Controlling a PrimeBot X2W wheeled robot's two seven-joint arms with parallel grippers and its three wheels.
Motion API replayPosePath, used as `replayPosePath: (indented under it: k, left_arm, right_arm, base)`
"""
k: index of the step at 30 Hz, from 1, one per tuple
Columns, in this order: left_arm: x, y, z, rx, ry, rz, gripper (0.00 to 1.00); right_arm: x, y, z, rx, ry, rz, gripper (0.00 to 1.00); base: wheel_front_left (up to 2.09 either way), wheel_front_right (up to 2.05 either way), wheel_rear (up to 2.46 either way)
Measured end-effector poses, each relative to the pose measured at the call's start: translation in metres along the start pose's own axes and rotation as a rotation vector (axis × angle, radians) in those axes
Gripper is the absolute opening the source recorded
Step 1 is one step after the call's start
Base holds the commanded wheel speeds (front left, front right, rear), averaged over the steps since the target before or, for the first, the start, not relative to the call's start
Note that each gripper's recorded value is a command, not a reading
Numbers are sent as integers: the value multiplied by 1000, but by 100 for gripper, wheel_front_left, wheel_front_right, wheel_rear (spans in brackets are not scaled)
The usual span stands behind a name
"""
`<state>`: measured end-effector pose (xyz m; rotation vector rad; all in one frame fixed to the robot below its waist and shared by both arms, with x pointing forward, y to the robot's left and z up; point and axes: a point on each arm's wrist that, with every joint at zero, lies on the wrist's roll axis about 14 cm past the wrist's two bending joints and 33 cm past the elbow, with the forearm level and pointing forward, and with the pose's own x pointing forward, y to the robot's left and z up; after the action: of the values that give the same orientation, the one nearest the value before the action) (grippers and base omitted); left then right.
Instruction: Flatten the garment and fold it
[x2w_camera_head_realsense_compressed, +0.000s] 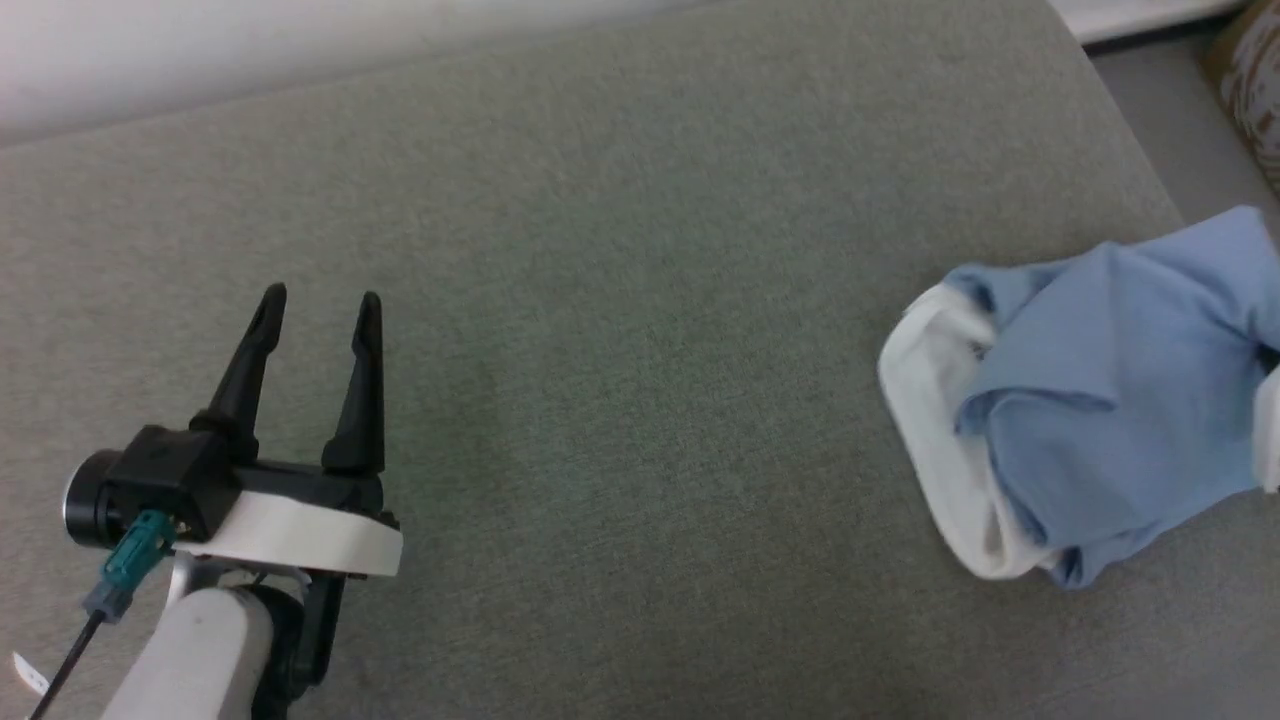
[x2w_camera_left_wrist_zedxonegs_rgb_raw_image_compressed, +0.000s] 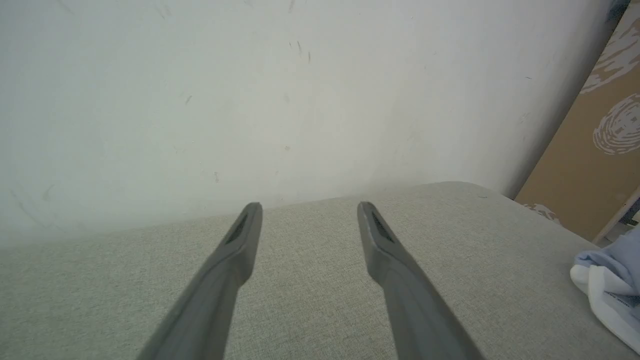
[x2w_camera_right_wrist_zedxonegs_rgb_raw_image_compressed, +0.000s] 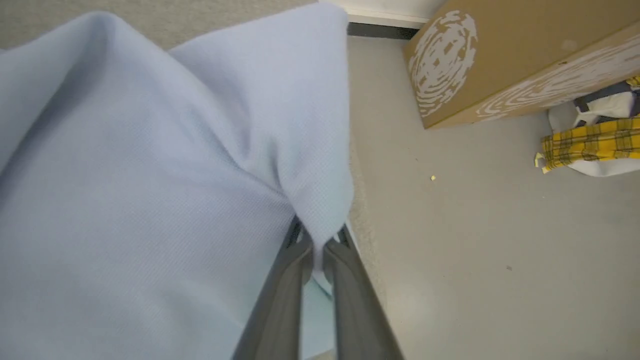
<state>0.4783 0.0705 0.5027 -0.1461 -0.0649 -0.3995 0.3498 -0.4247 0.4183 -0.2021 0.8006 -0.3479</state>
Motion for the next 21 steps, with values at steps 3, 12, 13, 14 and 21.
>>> replayPosePath:
  k: [3, 12, 13, 14, 21]
  left_arm:
    - [8, -3, -16, -17, 26, -20, 100]
    - [1, -6, -35, -67, 72, 4, 100]
    - [-2, -6, -36, -68, 77, 10, 100]
    - [-6, -6, -36, -69, 82, 17, 100]
    - [-33, 2, -18, -52, 65, 80, 100]
  right_arm:
    - [8, -8, -13, 48, 7, -39, 73]
    - [-2, -43, -12, 21, -200, -171, 100]
    - [-6, -46, -14, 18, -217, -183, 100]
    - [-9, -46, -16, 24, -235, -188, 100]
    - [-32, 0, -13, 70, -377, -111, 100]
  base:
    - [0, 0, 0]
    - [0, 0, 0]
    - [0, 0, 0]
    - [0, 0, 0]
    - [0, 0, 0]
